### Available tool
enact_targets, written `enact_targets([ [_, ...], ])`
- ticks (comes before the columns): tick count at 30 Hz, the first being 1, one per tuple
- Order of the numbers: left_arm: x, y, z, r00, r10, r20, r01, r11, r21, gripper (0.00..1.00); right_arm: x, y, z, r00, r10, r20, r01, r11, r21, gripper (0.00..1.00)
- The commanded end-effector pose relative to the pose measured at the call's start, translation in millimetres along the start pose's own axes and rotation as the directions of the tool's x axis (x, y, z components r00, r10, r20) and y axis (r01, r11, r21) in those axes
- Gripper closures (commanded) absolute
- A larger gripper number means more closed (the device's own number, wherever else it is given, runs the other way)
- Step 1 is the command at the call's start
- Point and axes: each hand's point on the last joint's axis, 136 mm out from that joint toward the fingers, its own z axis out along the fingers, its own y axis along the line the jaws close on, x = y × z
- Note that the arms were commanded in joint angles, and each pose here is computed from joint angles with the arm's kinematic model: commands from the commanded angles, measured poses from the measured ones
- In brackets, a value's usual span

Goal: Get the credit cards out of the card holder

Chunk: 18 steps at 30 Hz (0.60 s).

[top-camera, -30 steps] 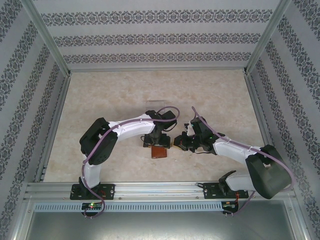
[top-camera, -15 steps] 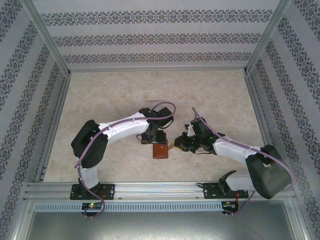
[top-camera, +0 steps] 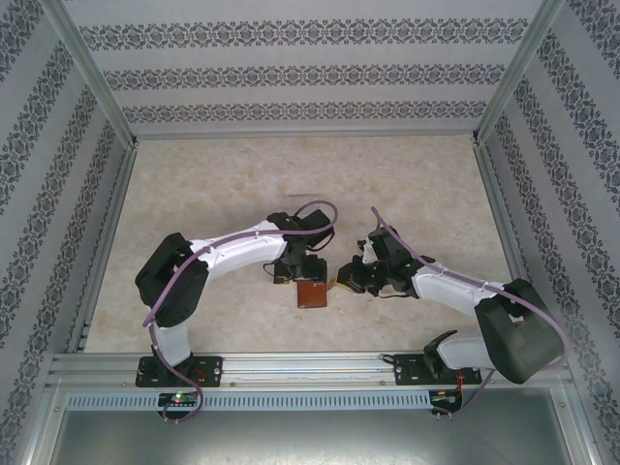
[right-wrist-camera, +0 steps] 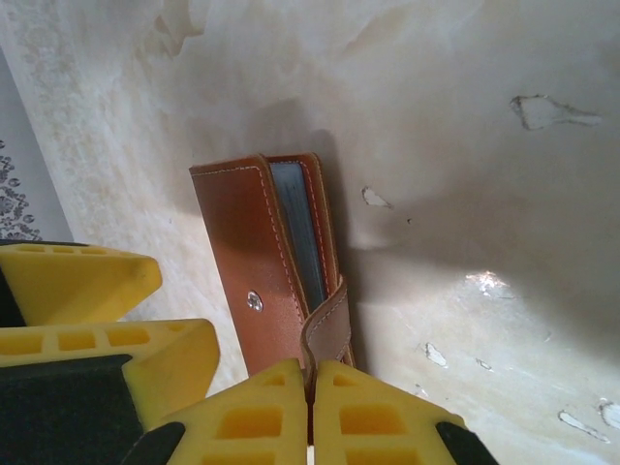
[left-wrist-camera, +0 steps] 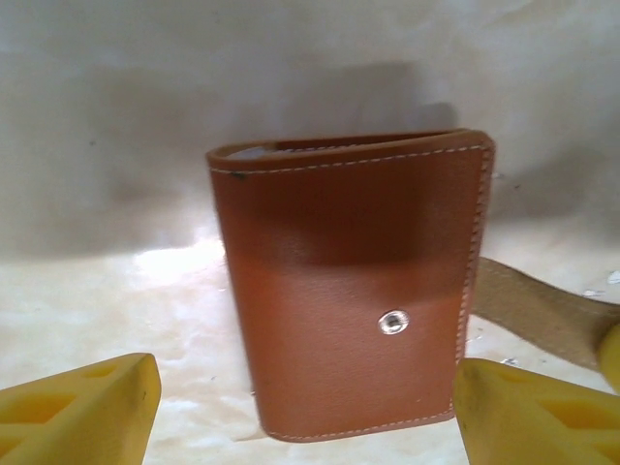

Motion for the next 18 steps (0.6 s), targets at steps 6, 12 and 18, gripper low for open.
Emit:
enact_targets([
  [6,-7,-3,12,0.999,-0.052,-0.005,0.052,0.998,0.030,0.19,2,28,-10,1.000,-0.018,0.002,0.018,0.996,-0.084,0.91],
  [12,-8,3,10,0.995,-0.093,0.020,0.092,0.995,0.049,0.19,5,35,-15,1.000,-0.016,-0.001,0.016,0.994,-0.108,0.91],
  [18,-6,4,13,0.993,-0.117,0.015,0.116,0.990,0.079,0.17,9,34,-14,1.000,-0.015,-0.014,0.014,0.994,-0.106,0.91],
])
